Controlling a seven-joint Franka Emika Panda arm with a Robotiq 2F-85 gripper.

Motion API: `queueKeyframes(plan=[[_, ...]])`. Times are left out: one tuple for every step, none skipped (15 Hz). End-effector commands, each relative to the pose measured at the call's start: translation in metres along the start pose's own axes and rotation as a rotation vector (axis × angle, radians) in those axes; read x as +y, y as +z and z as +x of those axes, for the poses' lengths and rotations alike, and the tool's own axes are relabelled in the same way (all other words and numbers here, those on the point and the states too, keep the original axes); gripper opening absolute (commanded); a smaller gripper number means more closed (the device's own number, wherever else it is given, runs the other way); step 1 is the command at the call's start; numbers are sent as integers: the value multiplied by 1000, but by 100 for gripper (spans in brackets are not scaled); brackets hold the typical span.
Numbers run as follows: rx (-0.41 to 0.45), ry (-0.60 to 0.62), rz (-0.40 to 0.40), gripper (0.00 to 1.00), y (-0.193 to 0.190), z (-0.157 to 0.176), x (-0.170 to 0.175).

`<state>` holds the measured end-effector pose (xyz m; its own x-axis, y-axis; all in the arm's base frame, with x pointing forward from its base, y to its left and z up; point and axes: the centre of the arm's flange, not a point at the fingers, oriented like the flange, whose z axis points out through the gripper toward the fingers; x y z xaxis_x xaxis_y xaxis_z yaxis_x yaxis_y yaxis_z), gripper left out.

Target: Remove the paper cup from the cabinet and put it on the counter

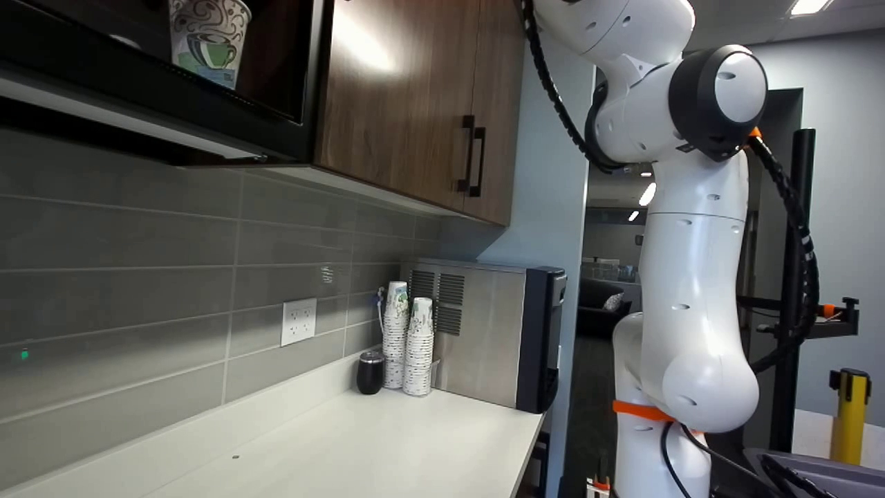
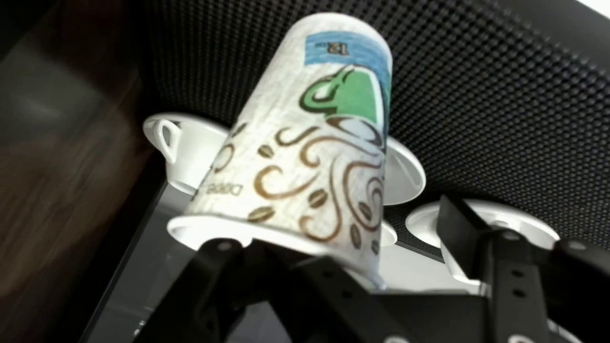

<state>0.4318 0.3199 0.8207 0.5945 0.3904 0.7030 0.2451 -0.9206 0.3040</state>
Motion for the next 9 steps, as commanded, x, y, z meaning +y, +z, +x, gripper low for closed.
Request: queueKeyframes(plan=[[-23, 27, -6, 42, -9, 14, 1], [-25, 31, -7, 35, -11, 14, 2], [-30, 33, -9, 26, -12, 15, 2], [-34, 37, -9, 19, -14, 15, 3], [-36, 40, -9, 12, -15, 15, 4], [-38, 44, -9, 4, -17, 15, 4], [-40, 50, -11, 1, -20, 15, 5], [-40, 52, -11, 0, -22, 15, 5], [-45, 56, -14, 0, -25, 15, 7]])
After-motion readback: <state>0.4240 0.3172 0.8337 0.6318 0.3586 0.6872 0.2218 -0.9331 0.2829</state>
